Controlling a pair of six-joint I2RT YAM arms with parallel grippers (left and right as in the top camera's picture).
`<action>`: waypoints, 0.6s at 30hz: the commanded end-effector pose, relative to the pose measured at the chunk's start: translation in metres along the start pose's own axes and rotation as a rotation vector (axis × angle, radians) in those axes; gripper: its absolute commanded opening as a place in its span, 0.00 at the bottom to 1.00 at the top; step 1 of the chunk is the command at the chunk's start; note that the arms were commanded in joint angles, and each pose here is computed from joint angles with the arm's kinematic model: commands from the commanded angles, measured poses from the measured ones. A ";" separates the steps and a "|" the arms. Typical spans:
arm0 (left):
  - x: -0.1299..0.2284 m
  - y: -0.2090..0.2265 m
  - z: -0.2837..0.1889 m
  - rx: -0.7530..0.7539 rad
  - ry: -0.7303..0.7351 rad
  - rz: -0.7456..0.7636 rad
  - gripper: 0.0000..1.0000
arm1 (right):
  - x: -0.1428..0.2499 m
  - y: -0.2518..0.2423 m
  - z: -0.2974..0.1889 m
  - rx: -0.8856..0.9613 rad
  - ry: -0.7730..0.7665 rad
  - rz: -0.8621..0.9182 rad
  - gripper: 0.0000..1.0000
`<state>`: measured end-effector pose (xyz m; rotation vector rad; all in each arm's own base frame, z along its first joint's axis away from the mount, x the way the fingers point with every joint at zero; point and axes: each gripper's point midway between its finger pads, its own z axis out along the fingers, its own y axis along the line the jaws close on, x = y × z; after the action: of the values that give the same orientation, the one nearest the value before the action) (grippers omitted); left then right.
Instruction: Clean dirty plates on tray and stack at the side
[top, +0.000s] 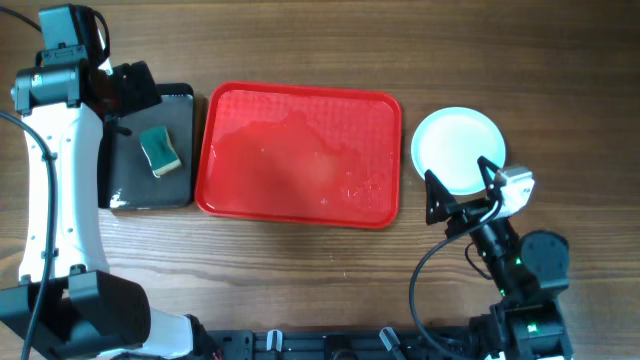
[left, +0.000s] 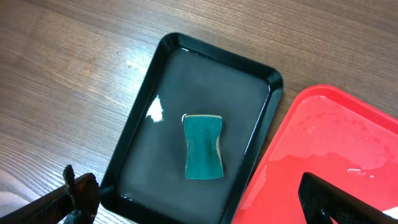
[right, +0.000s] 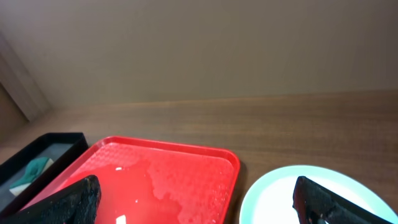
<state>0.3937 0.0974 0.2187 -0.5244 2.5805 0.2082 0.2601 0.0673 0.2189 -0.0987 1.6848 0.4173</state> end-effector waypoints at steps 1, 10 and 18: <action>0.001 0.001 0.002 -0.010 0.004 0.002 1.00 | 0.008 -0.002 -0.006 0.005 -0.048 -0.021 1.00; 0.001 0.001 0.002 -0.010 0.004 0.002 1.00 | 0.020 -0.003 -0.014 -0.013 -0.133 -0.038 1.00; 0.001 0.001 0.002 -0.010 0.004 0.002 1.00 | 0.023 -0.002 -0.019 -0.022 -0.179 -0.048 1.00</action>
<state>0.3938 0.0975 0.2187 -0.5238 2.5799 0.2083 0.2407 0.0651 0.2003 -0.1161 1.5230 0.4136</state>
